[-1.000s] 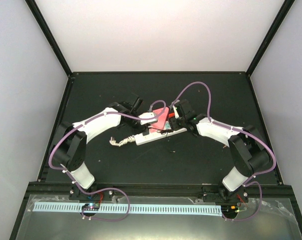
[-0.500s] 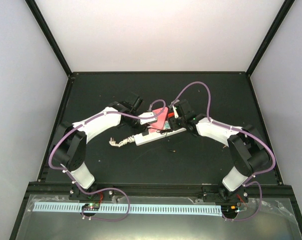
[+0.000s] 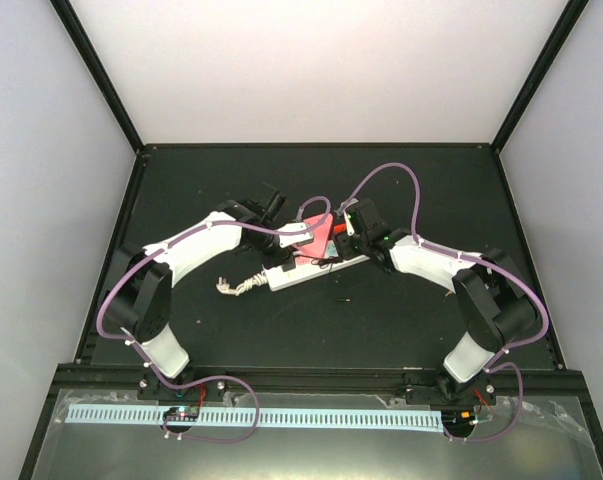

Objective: Pull the plug off the socket

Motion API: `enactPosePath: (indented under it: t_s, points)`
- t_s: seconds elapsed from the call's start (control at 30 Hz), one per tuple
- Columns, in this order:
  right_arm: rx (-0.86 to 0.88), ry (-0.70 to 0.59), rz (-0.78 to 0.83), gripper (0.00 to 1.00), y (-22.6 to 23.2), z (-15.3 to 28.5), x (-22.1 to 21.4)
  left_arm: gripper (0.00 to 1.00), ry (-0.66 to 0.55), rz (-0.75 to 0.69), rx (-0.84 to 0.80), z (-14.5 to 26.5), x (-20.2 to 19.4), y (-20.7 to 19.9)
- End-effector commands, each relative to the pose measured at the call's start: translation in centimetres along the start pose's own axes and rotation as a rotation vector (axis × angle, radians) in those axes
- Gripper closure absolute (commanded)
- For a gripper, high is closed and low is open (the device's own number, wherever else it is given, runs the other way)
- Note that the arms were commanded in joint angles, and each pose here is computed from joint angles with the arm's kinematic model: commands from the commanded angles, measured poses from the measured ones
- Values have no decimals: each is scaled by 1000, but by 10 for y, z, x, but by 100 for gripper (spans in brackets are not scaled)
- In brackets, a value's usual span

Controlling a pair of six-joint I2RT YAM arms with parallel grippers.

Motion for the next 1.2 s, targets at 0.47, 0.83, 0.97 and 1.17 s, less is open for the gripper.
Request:
enactPosePath:
  t_s: [0.47, 0.83, 0.97, 1.17]
  points:
    - [-151, 46, 31, 91, -12, -15, -27, 86, -97, -102, 35, 30, 39, -19]
    - [-152, 47, 30, 89, -12, -15, -27, 88, -80, -101, 42, 34, 34, -18]
    - [-146, 49, 34, 87, -11, -15, -27, 89, -102, -99, 42, 44, 35, -20]
    - [-140, 45, 35, 78, -11, -14, -26, 89, -110, -92, 51, 58, 31, -26]
Point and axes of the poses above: each gripper's point midway between its finger pads, its own z axis back along the fingers, its own y axis along the line the jaws close on, x = y × z, the point moved 3 cm from there along z, back along the fingers, and after that the axes turned 9 degrees about -z, right-handed, at the moved point
